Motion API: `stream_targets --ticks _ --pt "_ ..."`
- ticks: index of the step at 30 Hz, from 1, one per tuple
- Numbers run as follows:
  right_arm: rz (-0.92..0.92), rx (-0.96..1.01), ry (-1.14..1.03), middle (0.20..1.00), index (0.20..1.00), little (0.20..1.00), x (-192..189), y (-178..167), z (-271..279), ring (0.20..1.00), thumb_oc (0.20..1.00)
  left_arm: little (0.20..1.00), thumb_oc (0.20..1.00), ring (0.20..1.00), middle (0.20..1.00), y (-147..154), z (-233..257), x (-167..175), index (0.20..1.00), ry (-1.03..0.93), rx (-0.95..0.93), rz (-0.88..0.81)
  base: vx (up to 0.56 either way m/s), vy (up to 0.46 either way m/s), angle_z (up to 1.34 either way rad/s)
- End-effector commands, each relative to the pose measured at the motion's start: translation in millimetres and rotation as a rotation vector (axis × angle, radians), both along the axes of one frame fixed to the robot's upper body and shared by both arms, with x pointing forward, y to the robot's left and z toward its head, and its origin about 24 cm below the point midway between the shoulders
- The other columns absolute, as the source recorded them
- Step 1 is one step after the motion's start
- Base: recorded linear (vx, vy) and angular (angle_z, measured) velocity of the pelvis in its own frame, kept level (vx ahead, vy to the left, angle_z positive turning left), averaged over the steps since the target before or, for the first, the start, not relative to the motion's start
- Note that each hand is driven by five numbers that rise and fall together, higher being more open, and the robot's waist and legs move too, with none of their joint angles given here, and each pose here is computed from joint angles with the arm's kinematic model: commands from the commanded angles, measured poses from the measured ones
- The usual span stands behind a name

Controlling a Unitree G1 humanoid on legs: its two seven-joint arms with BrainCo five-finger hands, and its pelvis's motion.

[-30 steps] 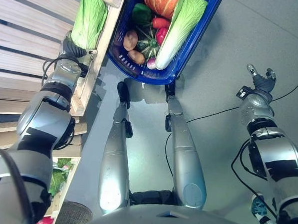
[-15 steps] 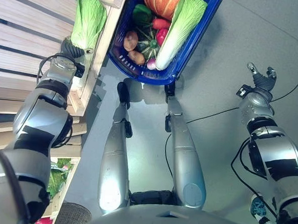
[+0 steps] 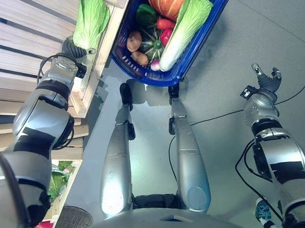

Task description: Pick up fruits and vegetables into the basket

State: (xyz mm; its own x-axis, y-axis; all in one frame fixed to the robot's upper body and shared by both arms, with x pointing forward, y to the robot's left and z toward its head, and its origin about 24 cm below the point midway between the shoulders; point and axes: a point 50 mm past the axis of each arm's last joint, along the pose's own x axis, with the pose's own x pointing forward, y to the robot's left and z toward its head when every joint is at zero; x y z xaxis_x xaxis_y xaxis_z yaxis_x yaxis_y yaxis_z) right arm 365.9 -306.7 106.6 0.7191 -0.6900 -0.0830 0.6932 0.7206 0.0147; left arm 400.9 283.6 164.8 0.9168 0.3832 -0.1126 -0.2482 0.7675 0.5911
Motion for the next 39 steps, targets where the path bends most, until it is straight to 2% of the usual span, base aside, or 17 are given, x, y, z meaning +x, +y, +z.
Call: stream_targets --ticks 1,7,10,12,15,19,23,30,34,39 --pt "-0.013 0.018 0.037 1.000 1.000 1.000 -10.8 2.7 -25.5 1.000 1.000 0.200 0.200 0.200 0.200 3.5 -61.8 -19.2 0.200 0.128 -0.141 0.077 0.00 0.000 0.00" --pt "0.009 0.021 0.021 1.000 1.000 1.000 -14.1 -0.6 -28.5 1.000 1.000 0.200 0.200 0.200 0.200 13.8 -54.2 -22.4 0.200 -0.080 -0.234 0.121 -0.01 -0.001 0.00" --pt "0.080 0.026 -0.036 1.000 1.000 1.000 -12.3 1.6 -24.9 1.000 1.000 0.200 0.200 0.200 0.200 14.3 -34.6 -20.0 0.200 -0.269 -0.263 0.101 0.00 0.000 0.00" --pt "0.142 0.027 -0.095 1.000 1.000 1.000 -8.9 12.8 -21.5 1.000 1.000 0.200 0.200 0.200 0.200 5.3 -20.4 -17.5 0.200 -0.390 -0.247 0.047 -0.02 -0.045 0.03" --pt "0.238 0.027 -0.211 1.000 1.000 1.000 -4.3 46.0 -13.3 1.000 1.000 0.200 0.200 0.200 0.200 -26.9 -5.2 -16.7 0.200 -0.541 -0.200 -0.049 -0.03 -0.064 0.01" --pt "0.346 0.017 -0.344 1.000 1.000 1.000 -1.8 65.6 8.6 1.000 1.000 0.200 0.200 0.200 0.200 -54.1 9.5 -23.2 0.200 -0.697 -0.184 -0.152 -0.03 -0.035 0.05" --pt "0.436 0.011 -0.418 1.000 1.000 1.000 -2.7 82.4 24.0 1.000 1.000 0.200 0.200 0.200 0.200 -68.4 16.0 -27.6 0.200 -0.752 -0.169 -0.218 -0.01 -0.007 0.02" --pt "0.628 -0.027 -0.549 1.000 1.000 1.000 -12.2 111.8 49.4 1.000 1.000 0.200 0.200 0.200 0.200 -98.6 30.8 -38.7 0.200 -0.832 -0.080 -0.436 0.00 0.000 0.00" --pt "0.740 -0.054 -0.621 1.000 1.000 1.000 -19.0 129.4 66.4 1.000 1.000 0.200 0.200 0.200 0.200 -116.9 43.1 -47.4 0.200 -0.869 0.024 -0.592 0.00 -0.003 0.02" --pt "0.849 -0.087 -0.667 1.000 1.000 1.000 -27.9 148.0 78.9 1.000 1.000 0.200 0.200 0.200 0.200 -134.2 55.3 -56.2 0.200 -0.908 0.107 -0.703 0.01 0.002 0.02"
